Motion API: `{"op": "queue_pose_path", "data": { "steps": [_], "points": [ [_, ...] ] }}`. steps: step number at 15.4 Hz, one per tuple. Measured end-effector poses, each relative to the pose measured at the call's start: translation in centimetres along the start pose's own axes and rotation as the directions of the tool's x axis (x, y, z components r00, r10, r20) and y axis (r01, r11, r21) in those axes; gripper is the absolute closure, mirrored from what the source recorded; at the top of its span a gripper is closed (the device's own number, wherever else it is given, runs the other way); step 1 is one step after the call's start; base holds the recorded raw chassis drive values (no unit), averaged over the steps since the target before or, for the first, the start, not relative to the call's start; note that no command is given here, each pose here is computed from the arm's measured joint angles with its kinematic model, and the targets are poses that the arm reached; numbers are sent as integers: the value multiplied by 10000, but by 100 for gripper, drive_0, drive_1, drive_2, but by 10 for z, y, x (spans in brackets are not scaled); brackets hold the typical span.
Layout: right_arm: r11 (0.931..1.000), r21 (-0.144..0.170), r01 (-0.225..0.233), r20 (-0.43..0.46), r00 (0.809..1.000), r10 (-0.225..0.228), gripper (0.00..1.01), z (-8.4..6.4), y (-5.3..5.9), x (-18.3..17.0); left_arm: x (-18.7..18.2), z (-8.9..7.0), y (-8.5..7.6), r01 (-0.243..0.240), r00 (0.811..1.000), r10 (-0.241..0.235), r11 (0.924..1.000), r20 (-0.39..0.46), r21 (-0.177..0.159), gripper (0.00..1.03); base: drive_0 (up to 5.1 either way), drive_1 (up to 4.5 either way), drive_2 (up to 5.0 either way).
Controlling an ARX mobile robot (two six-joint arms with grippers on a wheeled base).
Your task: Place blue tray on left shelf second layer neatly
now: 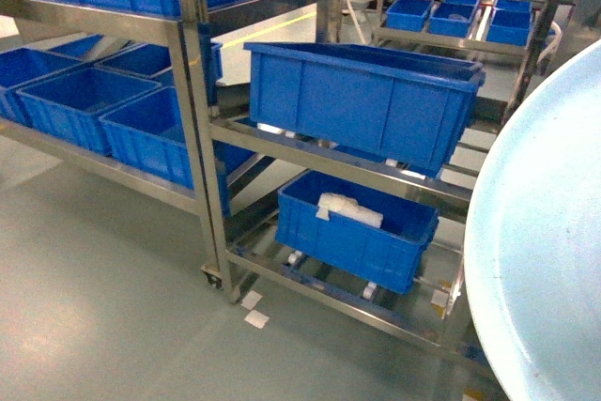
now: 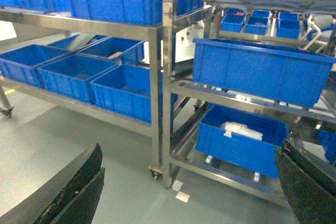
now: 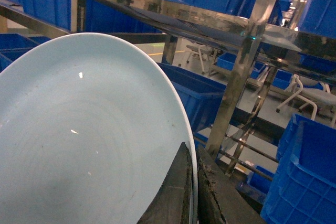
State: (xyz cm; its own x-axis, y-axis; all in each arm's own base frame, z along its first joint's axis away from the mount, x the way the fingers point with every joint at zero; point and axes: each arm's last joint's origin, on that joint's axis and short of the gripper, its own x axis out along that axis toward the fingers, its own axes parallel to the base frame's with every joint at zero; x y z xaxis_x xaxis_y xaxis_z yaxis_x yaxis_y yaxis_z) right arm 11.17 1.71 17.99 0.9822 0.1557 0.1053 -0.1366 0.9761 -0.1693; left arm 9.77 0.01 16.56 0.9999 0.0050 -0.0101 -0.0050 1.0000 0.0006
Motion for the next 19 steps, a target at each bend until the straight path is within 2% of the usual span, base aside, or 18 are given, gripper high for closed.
{"op": "queue_pose_path", "data": {
  "steps": [11, 19],
  "points": [
    [10000, 0, 26, 81, 10000, -26, 99, 1, 0, 0, 0, 1, 0, 23, 10000, -23, 10000, 53, 0, 5, -429, 331, -408],
    [10000, 0, 26, 81, 10000, -26, 99, 1, 0, 0, 0, 1, 0, 23, 10000, -23, 10000, 53, 0, 5, -155, -155, -155]
  ]
}}
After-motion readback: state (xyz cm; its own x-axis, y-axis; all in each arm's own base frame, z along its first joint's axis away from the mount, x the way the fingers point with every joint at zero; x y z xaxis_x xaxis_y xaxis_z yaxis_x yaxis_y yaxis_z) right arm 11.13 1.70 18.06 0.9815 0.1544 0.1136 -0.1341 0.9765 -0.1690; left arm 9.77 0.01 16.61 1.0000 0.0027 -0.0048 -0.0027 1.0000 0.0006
